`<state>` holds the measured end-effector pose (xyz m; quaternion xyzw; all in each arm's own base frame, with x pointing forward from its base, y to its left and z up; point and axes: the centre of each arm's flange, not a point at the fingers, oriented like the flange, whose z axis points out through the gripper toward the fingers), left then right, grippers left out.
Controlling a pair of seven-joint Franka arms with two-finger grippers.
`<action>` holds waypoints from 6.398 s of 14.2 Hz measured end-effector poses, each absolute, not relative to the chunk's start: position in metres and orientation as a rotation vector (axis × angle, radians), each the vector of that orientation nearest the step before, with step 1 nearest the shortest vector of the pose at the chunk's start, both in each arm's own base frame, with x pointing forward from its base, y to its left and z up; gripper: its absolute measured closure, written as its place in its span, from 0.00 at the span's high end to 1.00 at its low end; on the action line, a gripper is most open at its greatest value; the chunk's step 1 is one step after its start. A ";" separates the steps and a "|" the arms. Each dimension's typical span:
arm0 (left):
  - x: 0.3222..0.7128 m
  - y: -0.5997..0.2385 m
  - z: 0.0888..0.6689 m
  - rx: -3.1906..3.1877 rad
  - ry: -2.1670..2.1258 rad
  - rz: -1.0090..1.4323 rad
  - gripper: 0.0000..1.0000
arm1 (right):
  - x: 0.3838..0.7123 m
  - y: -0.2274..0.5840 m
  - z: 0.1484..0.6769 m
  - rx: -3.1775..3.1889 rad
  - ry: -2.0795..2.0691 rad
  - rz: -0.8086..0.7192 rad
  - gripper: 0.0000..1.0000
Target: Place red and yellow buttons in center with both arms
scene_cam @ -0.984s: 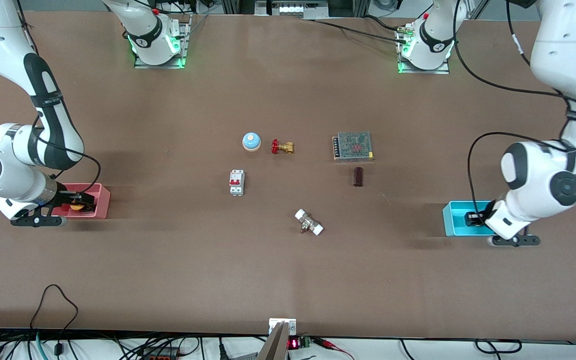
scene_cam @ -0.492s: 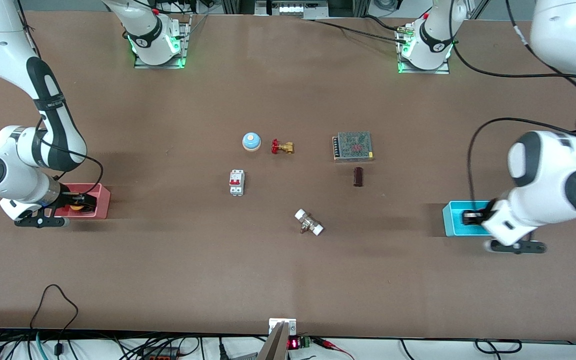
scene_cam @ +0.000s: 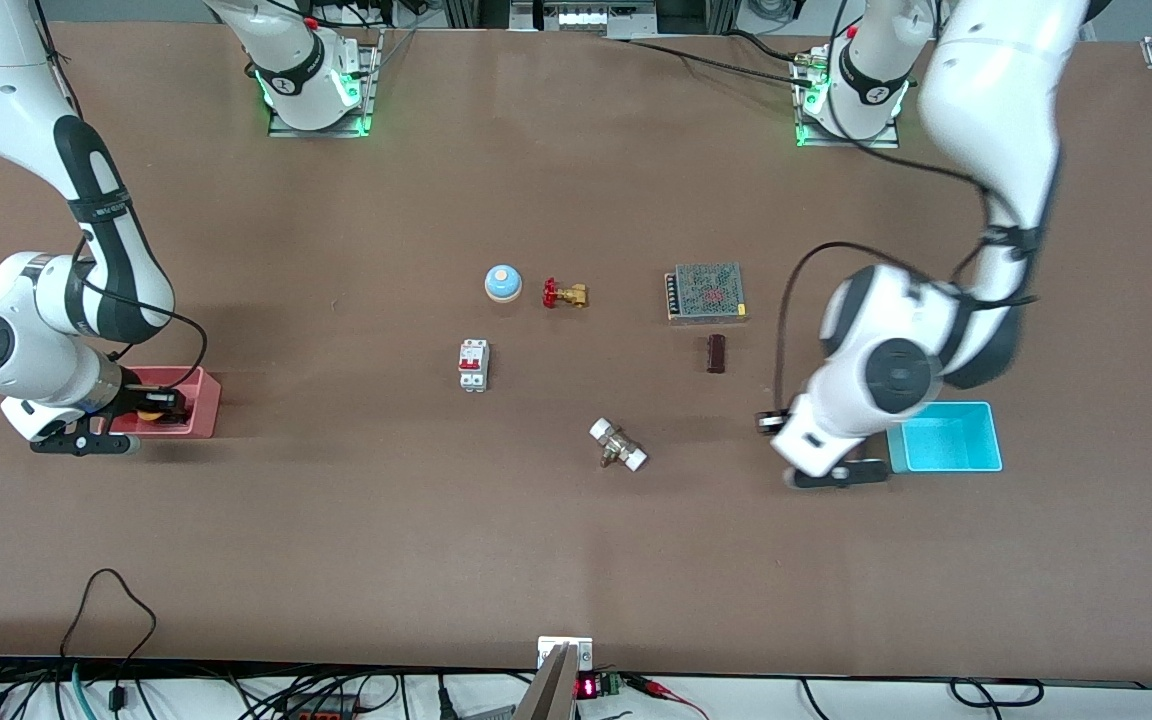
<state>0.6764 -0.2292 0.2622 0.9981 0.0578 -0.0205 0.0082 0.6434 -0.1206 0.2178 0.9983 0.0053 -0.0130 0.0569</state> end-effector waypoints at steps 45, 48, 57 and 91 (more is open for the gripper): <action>0.557 -0.036 0.568 3.186 -0.148 -0.054 1.00 | 0.635 0.114 0.277 3.110 -0.037 -0.009 1.00; 0.557 -0.038 0.567 3.159 -0.140 -0.056 1.00 | 0.641 0.079 0.355 3.164 -0.227 0.002 1.00; 0.557 -0.037 0.568 3.156 -0.137 -0.053 1.00 | 0.590 -0.005 0.577 3.101 -0.194 -0.150 1.00; 0.562 -0.006 0.562 3.116 -0.063 -0.070 1.00 | 0.567 -0.007 0.580 3.086 -0.148 -0.289 1.00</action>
